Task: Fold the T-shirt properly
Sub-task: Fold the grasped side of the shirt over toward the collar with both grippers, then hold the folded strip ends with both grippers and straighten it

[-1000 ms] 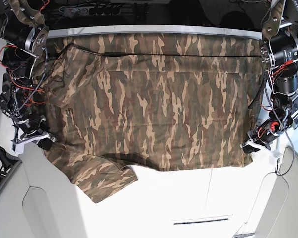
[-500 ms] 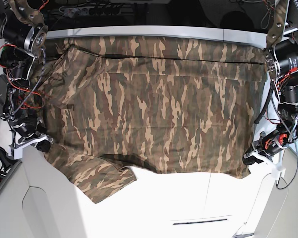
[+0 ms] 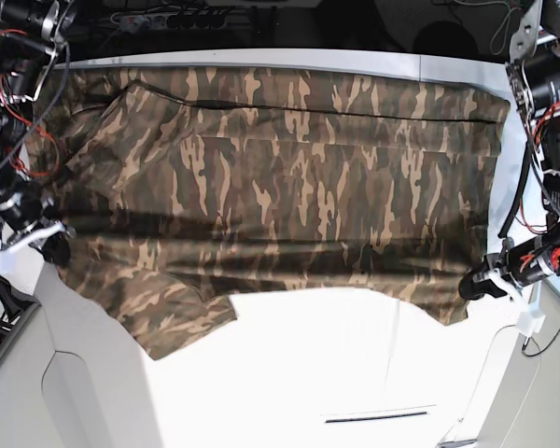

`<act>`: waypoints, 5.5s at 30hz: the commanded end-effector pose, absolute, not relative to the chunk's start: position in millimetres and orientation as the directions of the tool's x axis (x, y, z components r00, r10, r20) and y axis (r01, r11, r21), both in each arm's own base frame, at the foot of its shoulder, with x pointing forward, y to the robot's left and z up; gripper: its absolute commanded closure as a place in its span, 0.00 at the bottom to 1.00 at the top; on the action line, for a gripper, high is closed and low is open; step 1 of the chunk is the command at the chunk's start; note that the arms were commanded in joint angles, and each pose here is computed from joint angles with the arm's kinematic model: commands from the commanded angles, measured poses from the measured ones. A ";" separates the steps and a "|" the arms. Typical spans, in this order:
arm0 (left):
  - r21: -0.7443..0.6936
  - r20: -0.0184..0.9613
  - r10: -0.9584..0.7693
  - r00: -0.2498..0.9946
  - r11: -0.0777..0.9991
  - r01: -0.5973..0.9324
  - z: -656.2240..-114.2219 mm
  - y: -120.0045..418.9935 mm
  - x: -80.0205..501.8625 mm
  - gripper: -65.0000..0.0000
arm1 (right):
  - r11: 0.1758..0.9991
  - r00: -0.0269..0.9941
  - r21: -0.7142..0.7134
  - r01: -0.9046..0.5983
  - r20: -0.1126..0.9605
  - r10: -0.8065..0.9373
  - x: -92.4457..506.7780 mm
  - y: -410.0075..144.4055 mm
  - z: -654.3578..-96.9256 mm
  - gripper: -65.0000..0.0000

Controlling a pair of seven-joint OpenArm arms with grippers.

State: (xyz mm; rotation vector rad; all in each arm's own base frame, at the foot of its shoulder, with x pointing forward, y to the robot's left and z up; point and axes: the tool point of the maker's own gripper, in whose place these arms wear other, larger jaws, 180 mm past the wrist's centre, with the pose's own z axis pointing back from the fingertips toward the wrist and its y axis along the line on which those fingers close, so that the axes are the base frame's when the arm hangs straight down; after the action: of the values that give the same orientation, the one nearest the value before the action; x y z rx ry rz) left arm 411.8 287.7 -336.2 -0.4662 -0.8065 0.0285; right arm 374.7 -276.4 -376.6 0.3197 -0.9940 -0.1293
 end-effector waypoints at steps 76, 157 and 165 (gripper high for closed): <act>-0.283 0.719 0.039 0.694 0.929 0.240 -353.0 282.0 348.4 1.00 | 0.848 0.580 0.511 -0.142 0.737 -0.347 437.5 -177.5 -368.2 1.00; -0.170 0.620 0.061 0.782 0.984 0.058 -381.1 332.9 218.9 0.39 | 0.888 0.691 0.458 -0.046 0.657 -0.302 218.5 -207.7 -394.6 1.00; -0.117 0.612 0.029 0.790 0.992 0.054 -384.3 340.9 217.0 0.39 | 0.854 0.740 0.520 -0.010 0.578 -0.343 206.5 -193.2 -425.4 1.00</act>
State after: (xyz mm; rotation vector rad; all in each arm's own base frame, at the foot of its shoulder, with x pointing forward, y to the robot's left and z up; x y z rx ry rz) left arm 207.9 333.7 -397.0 -0.1495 -0.6199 -0.0014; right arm 206.7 -189.6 -426.6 0.5381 -0.7253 -0.2069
